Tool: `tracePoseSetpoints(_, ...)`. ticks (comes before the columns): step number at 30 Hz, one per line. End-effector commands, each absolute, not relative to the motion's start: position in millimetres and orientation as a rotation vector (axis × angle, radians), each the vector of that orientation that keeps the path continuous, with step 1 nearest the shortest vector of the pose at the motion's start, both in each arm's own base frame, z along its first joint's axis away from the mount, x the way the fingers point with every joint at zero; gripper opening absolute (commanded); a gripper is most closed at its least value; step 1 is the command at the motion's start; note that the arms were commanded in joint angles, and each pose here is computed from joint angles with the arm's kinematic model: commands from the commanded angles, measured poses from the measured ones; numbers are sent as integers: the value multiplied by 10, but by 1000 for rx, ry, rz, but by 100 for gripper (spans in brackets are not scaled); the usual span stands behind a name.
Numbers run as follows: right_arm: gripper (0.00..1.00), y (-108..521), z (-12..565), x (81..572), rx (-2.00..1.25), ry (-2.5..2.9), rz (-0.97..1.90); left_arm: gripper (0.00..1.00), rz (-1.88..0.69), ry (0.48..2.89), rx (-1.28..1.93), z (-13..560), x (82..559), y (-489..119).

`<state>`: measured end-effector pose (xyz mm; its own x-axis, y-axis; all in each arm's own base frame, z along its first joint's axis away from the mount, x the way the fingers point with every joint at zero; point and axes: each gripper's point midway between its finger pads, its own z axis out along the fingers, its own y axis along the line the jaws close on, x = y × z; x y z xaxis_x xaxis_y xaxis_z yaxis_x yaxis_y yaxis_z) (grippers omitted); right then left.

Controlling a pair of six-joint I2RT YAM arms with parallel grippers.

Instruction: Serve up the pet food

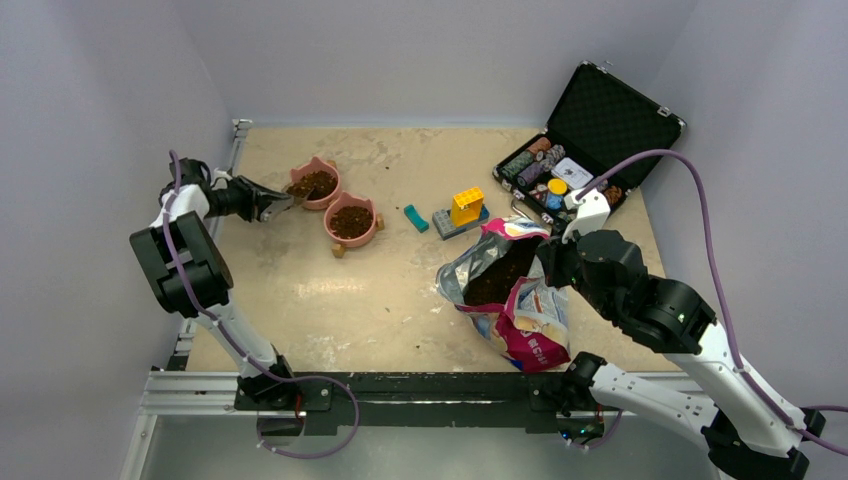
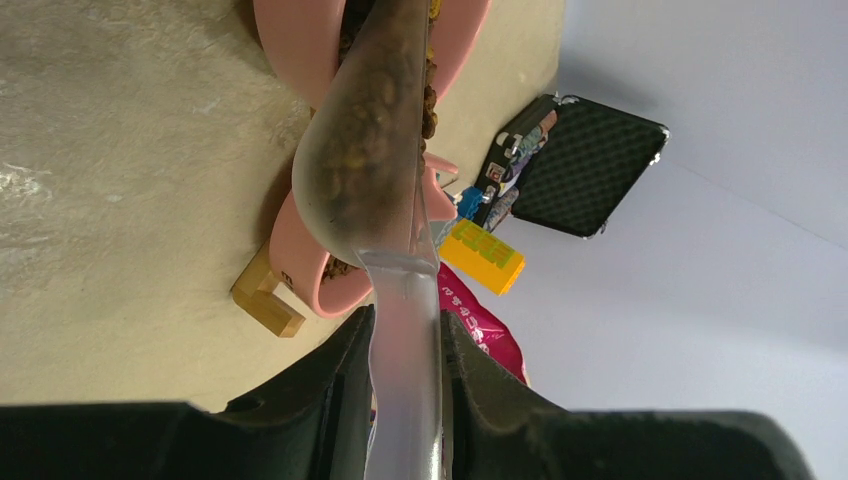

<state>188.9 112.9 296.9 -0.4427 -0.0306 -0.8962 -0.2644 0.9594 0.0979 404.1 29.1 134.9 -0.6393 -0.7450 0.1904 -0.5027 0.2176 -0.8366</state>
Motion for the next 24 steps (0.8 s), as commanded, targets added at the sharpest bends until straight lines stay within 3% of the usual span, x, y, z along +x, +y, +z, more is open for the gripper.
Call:
tracePoseSetpoints(1, 0, 1138, 3037, 1875, -189, 1996, 304, 0, -1286, 2339, -1164, 1401, 4055, 233)
tracePoseSetpoints(24, 0, 1086, 3060, 1839, -171, 1993, 308, 0, -1007, 2525, -1277, 1211, 4355, 147)
